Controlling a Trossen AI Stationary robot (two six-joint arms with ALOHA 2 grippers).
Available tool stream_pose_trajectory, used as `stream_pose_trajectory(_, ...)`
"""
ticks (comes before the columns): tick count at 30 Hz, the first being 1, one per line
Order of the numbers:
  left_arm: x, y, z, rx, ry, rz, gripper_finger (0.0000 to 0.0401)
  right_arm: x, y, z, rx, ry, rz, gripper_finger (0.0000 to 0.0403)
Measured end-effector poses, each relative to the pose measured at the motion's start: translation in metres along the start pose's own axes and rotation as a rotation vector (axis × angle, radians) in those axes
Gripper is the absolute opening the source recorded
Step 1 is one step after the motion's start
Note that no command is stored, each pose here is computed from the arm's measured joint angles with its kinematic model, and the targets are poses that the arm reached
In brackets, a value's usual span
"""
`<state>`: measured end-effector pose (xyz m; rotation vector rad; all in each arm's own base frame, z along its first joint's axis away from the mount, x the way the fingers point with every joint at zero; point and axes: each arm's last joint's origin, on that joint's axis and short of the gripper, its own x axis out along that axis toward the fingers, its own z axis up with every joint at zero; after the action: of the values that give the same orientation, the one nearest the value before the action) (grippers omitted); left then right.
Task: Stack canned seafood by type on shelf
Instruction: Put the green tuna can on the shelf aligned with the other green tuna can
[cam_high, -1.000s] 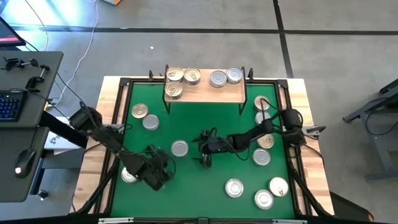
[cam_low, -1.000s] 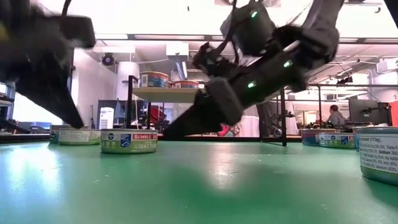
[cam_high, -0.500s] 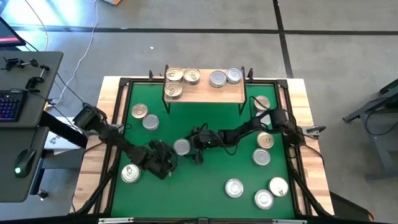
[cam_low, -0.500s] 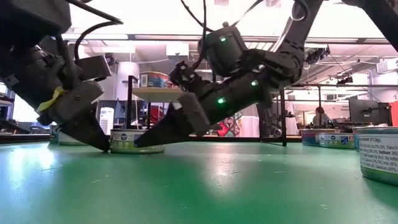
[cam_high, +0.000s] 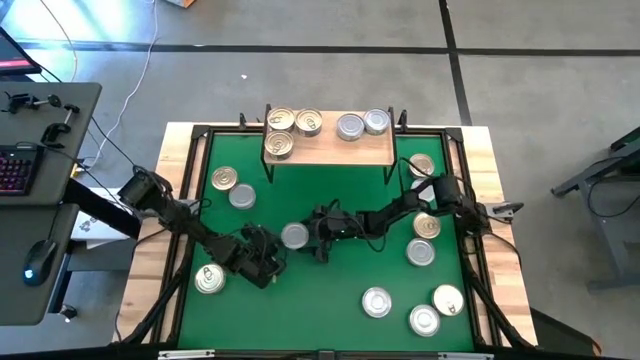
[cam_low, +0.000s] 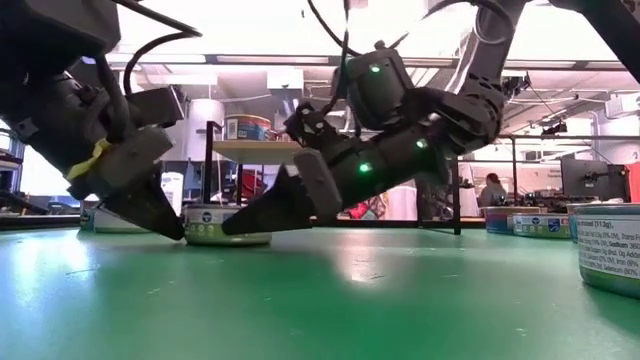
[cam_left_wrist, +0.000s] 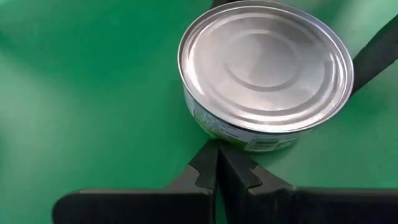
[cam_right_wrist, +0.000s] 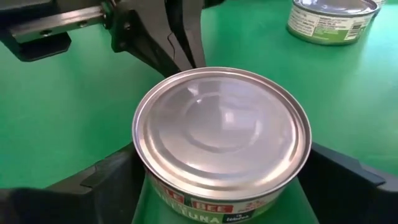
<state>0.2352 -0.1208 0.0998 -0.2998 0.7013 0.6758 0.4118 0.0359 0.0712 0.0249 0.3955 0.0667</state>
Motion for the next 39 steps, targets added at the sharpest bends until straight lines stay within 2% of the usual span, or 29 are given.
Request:
stream_pose_trajectory(4, -0.01, 0.001, -0.011, -0.026, 0.043, 0.005, 0.0, -0.018, 0.002, -0.008, 0.049, -0.001, -0.036, 0.0351)
stream_pose_trajectory(9, -0.019, 0.001, -0.02, -0.047, 0.021, 0.004, 0.0, -0.058, 0.013, -0.009, 0.043, 0.041, -0.133, 0.0351)
stream_pose_trajectory(14, -0.02, -0.006, -0.018, -0.043, -0.037, -0.042, 0.0, -0.113, 0.028, 0.035, 0.006, 0.022, -0.267, 0.0351)
stream_pose_trajectory(17, -0.016, -0.013, -0.006, -0.015, -0.103, -0.057, 0.0, -0.148, 0.024, 0.06, -0.036, 0.093, -0.404, 0.0351)
stream_pose_trajectory(19, -0.012, -0.02, 0.006, 0.006, -0.142, -0.067, 0.0, -0.171, 0.015, 0.084, -0.031, 0.088, -0.481, 0.0351)
stream_pose_trajectory(22, -0.004, -0.03, 0.033, 0.061, -0.179, -0.083, 0.0, -0.202, -0.009, 0.101, -0.019, 0.111, -0.62, 0.0351)
stream_pose_trajectory(25, 0.01, -0.037, 0.075, 0.071, -0.193, -0.115, 0.0, -0.221, -0.035, 0.105, 0.003, 0.142, -0.712, 0.0351)
stream_pose_trajectory(30, 0.026, -0.039, 0.157, 0.167, -0.255, -0.158, 0.0, -0.234, -0.076, 0.105, 0.099, 0.16, -0.745, 0.0351)
stream_pose_trajectory(35, 0.034, -0.017, 0.247, 0.233, -0.372, -0.188, 0.0, -0.238, -0.103, 0.099, 0.158, 0.192, -0.772, 0.0362)
stream_pose_trajectory(39, 0.046, 0.015, 0.295, 0.228, -0.398, -0.229, 0.0, -0.242, -0.115, 0.096, 0.193, 0.201, -0.762, 0.0389)
